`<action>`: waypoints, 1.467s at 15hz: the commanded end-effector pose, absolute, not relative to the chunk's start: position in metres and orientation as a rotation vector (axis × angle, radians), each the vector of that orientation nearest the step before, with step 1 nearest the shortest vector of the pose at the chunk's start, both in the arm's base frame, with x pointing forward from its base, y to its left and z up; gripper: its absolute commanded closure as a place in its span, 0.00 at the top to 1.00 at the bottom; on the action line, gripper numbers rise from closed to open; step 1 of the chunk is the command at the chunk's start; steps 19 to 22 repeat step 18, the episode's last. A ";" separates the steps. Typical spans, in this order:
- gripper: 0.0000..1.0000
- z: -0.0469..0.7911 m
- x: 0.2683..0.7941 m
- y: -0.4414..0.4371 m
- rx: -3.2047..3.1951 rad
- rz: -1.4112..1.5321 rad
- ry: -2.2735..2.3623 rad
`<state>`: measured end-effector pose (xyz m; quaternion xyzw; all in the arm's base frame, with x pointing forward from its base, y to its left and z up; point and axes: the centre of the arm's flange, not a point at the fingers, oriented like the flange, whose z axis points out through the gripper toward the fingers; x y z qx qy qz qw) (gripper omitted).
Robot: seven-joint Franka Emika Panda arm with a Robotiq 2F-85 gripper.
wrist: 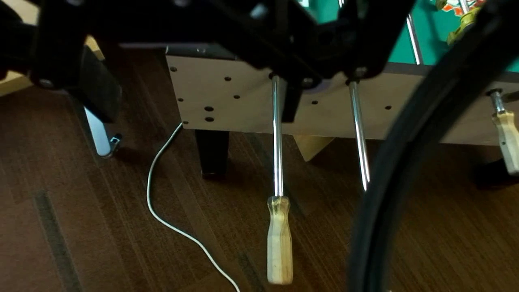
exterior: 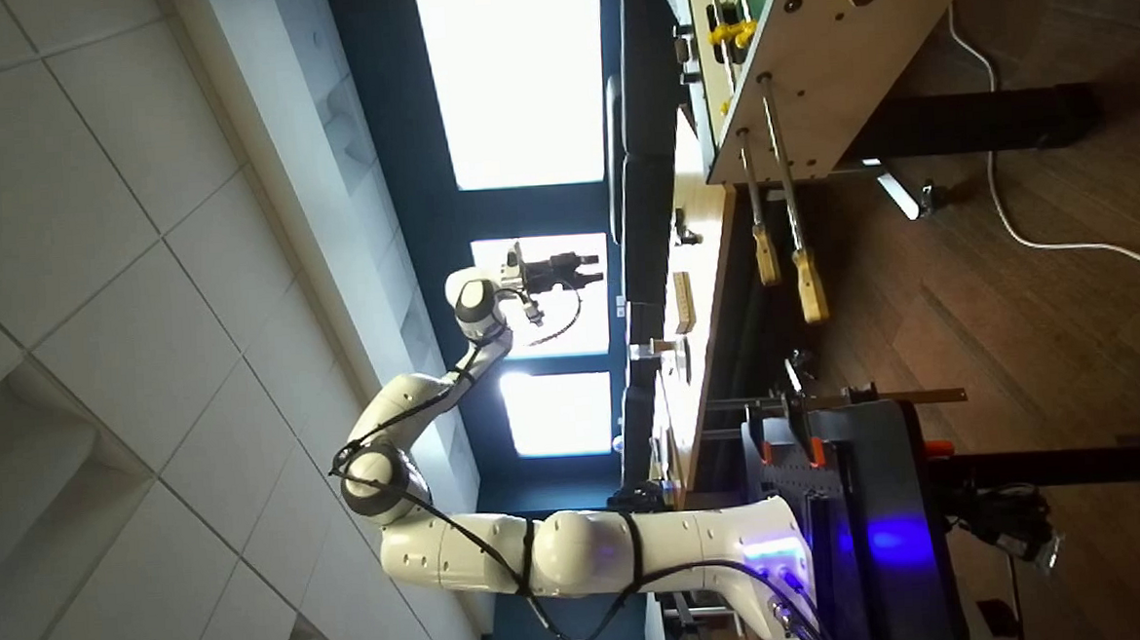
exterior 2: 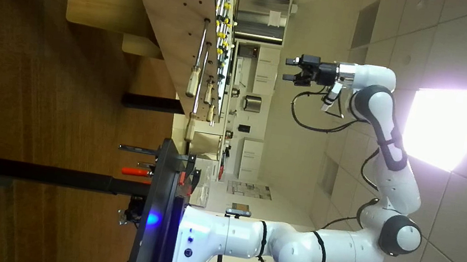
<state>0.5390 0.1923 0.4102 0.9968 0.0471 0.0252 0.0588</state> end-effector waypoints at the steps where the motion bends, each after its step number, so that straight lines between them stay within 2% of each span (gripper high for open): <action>1: 1.00 0.505 0.539 0.193 3.066 0.076 0.043; 3: 1.00 0.544 0.532 0.186 3.081 0.039 0.038; 4: 1.00 0.489 0.533 0.190 3.058 0.035 0.070; 7: 1.00 0.522 0.526 0.184 3.067 0.040 0.045; 22: 1.00 0.517 0.527 0.186 3.065 0.024 0.048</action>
